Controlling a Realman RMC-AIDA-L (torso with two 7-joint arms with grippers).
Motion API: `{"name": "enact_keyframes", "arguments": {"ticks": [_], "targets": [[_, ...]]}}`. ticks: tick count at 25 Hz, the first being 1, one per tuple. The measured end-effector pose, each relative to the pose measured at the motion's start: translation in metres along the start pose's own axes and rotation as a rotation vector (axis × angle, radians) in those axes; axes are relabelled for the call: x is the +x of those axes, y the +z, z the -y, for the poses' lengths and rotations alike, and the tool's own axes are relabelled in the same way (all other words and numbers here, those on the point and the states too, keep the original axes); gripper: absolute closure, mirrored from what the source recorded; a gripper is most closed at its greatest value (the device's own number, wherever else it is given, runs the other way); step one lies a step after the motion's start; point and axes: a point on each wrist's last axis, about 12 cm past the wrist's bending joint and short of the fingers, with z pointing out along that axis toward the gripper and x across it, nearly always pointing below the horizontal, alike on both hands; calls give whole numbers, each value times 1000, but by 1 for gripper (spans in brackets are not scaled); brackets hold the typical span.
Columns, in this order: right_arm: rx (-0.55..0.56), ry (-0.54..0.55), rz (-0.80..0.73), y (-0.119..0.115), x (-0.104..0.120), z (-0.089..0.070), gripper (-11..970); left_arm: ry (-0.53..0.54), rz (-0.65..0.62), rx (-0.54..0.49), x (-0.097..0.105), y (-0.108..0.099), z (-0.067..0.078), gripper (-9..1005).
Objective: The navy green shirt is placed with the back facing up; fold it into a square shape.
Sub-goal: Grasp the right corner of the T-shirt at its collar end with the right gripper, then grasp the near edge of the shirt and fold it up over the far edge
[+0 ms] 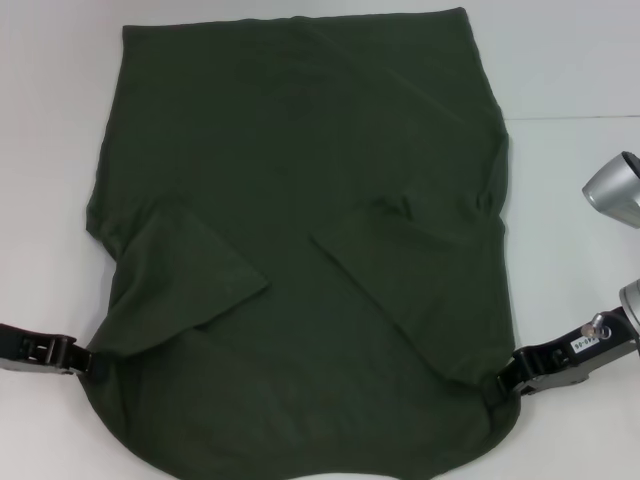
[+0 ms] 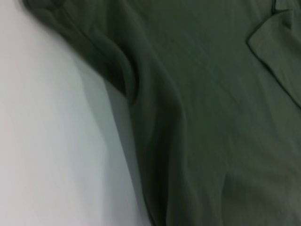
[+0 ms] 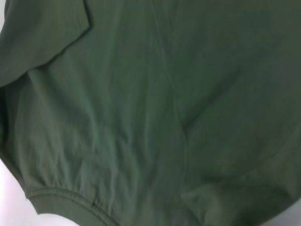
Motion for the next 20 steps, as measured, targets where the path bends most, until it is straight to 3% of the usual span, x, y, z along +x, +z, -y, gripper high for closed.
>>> {"name": "enact_keyframes", "arguments": {"ticks": [5, 20], "targets": [[2, -5, 1, -2, -1, 0, 901, 0, 1, -2, 0, 0, 0, 967], [-2, -74, -20, -18, 1, 0, 900, 48, -8, 65, 1, -8, 6, 967]]}}
